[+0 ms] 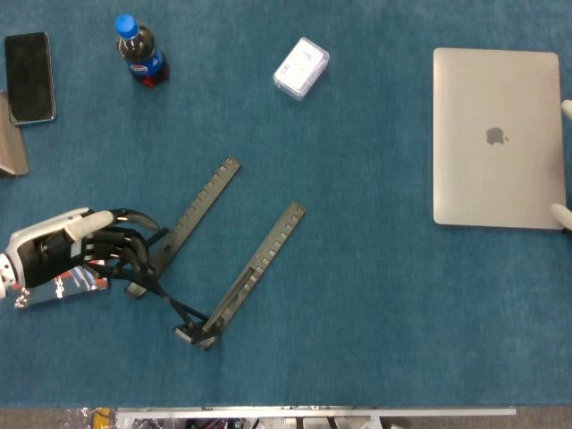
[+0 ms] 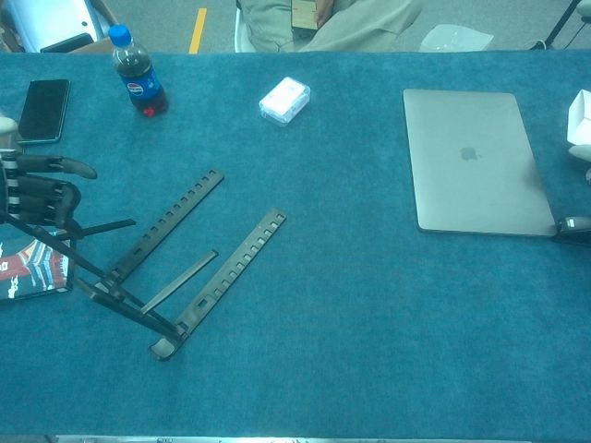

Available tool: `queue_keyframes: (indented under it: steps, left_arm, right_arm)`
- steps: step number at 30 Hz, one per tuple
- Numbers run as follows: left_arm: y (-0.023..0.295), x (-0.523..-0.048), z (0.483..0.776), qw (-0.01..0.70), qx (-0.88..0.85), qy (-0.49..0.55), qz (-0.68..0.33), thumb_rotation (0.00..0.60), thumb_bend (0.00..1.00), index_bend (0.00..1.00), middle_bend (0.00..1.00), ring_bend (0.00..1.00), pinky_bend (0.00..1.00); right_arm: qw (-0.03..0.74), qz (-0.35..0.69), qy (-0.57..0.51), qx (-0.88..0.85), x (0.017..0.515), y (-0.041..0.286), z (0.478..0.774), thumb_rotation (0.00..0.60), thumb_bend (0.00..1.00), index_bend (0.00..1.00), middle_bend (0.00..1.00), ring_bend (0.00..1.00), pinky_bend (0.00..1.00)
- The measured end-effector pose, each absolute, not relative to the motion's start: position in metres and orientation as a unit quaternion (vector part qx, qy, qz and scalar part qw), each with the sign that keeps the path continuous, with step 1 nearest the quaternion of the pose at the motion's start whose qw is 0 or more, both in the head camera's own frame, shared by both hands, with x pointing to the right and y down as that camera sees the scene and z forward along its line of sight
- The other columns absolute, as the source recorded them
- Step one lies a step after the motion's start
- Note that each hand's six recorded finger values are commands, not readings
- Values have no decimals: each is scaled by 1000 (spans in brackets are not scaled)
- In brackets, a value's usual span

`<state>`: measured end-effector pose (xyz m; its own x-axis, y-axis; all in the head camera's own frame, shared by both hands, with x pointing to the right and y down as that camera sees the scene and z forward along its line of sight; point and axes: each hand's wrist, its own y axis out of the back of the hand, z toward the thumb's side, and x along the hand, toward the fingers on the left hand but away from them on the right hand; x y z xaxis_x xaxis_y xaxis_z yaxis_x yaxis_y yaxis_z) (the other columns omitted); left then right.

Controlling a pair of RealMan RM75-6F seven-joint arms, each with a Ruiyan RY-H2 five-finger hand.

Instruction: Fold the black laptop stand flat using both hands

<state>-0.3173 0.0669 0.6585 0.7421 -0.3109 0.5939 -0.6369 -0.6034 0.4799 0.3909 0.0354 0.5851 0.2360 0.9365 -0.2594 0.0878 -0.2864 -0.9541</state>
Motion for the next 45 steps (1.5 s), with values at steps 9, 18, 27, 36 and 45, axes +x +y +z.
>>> queue_keyframes:
  steps: [9, 18, 27, 36, 45]
  left_arm:
    - [66, -311, 674, 363, 858, -274, 237, 216, 251, 259, 435, 401, 300]
    - [68, -317, 693, 375, 844, -284, 257, 216, 251, 259, 436, 400, 300]
    - [78, -327, 703, 392, 830, -291, 269, 216, 251, 259, 436, 400, 300]
    - [77, -328, 697, 394, 831, -295, 260, 215, 251, 257, 436, 399, 300]
    - [61, -320, 684, 367, 843, -303, 249, 214, 251, 251, 417, 359, 300]
  right_arm:
    - [445, 477, -399, -645, 394, 36, 585, 600, 94, 35, 112, 42, 145]
    - [442, 477, -399, -647, 395, 37, 587, 600, 94, 35, 112, 41, 145]
    - [442, 475, -401, -647, 396, 37, 587, 600, 94, 35, 112, 42, 145]
    - [441, 472, -402, -649, 397, 37, 587, 600, 94, 35, 112, 42, 145]
    - [425, 451, -379, -688, 380, 42, 595, 600, 94, 35, 112, 36, 145]
